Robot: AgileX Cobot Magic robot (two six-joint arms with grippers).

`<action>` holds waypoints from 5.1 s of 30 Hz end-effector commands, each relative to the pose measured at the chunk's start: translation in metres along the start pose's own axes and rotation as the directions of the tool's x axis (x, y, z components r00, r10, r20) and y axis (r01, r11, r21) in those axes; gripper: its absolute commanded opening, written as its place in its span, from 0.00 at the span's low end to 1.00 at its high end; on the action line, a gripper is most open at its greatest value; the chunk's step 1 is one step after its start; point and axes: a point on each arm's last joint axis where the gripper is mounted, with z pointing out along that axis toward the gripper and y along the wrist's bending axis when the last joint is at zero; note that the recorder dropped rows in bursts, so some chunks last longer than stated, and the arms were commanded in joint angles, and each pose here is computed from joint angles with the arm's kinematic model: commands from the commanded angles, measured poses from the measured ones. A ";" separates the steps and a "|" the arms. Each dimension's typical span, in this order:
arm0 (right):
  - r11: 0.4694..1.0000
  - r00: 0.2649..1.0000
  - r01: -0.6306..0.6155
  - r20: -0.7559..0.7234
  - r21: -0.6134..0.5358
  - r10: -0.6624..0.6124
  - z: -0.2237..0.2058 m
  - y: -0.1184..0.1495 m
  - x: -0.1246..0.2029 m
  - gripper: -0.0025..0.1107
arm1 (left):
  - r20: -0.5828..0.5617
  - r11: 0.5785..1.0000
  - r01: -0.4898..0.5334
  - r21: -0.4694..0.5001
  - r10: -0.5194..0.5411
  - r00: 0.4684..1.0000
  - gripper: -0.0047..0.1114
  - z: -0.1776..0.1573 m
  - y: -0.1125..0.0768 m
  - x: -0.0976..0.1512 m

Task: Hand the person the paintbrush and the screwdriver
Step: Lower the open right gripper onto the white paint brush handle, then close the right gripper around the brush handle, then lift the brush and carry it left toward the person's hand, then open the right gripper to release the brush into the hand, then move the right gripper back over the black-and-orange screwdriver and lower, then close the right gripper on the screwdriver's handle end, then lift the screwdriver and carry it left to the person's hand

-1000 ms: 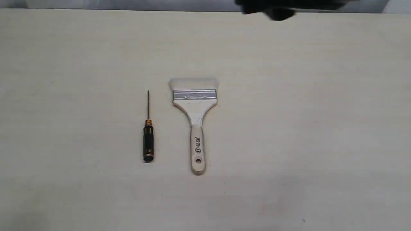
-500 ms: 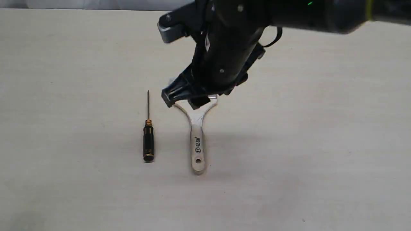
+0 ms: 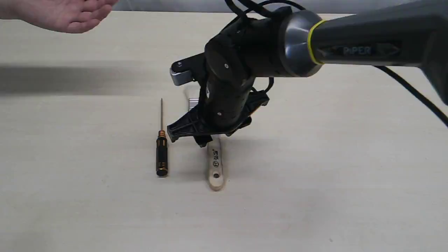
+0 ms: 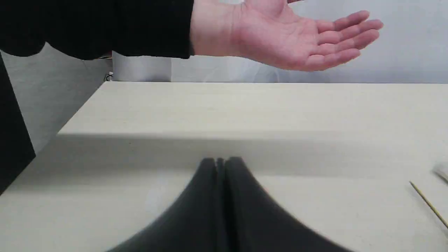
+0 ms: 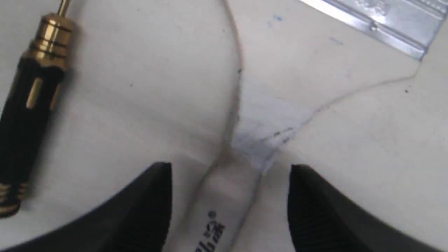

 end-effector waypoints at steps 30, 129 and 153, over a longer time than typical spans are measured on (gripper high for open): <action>0.995 0.994 -0.064 0.094 0.071 0.057 0.027 -0.005 -0.008 0.06 | 0.010 1.000 0.005 0.007 -0.005 1.000 0.04 0.000 0.000 0.000; 0.983 0.983 0.184 -0.013 -0.016 -0.184 0.021 0.088 -0.029 0.55 | 0.011 1.000 0.006 0.007 -0.006 1.000 0.04 0.000 0.000 0.000; 0.906 0.902 0.400 0.236 -0.138 -0.363 -0.089 0.134 -0.020 0.06 | 0.011 1.000 0.004 0.007 -0.004 1.000 0.04 0.000 0.000 0.000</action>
